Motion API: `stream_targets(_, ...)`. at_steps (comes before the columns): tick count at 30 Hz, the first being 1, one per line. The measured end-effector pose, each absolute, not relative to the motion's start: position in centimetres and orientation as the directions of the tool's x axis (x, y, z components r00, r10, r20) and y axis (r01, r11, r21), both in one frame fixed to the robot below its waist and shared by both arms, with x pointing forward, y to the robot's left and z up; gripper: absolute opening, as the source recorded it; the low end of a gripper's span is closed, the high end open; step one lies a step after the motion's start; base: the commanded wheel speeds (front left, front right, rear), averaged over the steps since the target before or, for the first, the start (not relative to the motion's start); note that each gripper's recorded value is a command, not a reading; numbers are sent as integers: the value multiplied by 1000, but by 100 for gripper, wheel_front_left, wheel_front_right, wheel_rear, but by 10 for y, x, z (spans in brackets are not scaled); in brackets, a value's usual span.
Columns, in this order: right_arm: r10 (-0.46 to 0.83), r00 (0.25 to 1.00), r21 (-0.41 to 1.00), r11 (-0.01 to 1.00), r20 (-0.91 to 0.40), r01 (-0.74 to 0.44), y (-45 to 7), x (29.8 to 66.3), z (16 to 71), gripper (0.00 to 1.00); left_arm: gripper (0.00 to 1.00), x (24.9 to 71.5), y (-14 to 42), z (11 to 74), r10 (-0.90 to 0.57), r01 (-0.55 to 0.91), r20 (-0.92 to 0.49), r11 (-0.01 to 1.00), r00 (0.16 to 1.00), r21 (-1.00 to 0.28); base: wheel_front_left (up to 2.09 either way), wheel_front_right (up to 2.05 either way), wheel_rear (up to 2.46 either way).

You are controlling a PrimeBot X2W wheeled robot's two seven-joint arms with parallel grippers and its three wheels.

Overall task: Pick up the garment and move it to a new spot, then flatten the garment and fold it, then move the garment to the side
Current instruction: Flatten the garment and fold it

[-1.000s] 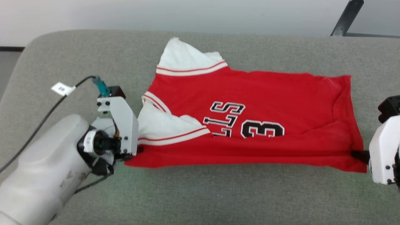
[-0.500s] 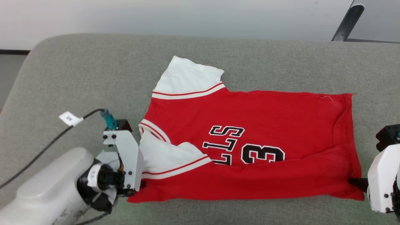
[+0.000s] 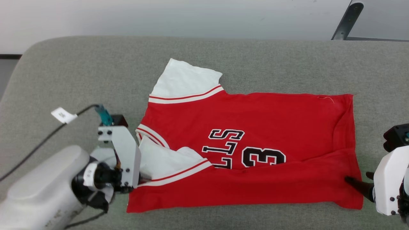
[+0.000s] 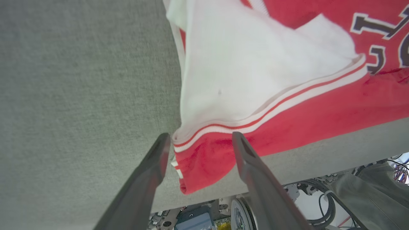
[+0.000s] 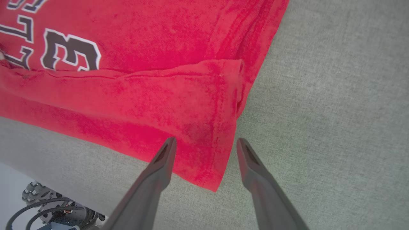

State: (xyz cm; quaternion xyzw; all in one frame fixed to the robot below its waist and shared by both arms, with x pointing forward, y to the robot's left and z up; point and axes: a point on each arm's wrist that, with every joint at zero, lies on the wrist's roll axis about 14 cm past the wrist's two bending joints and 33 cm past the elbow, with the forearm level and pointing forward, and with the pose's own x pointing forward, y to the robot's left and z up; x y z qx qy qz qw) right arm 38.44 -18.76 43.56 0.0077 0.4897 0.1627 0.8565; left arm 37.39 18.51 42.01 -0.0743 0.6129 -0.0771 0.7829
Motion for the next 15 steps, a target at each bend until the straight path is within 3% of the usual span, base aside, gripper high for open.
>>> stream_targets(3, 293, 518, 164, 946, -804, -280, -187, 389, 446, 100, 100, 387, 185, 435, -212, 48, -931, 977, 295, -207, 0, 0, 0)
stream_targets(7, 306, 652, 130, 943, -694, -305, -183, 404, 475, 100, 100, 416, 184, 459, -218, 90, -877, 976, 429, -199, 0, 0, 0)
stream_targets(11, 314, 822, 42, 941, -476, -335, -180, 421, 518, 100, 100, 447, 182, 481, -219, 151, -793, 975, 569, -161, 0, 0, 0)
stream_targets(15, 303, 930, -86, 941, -207, -326, -183, 431, 558, 100, 100, 471, 180, 493, -220, 175, -730, 975, 647, -139, 0, 0, 0)
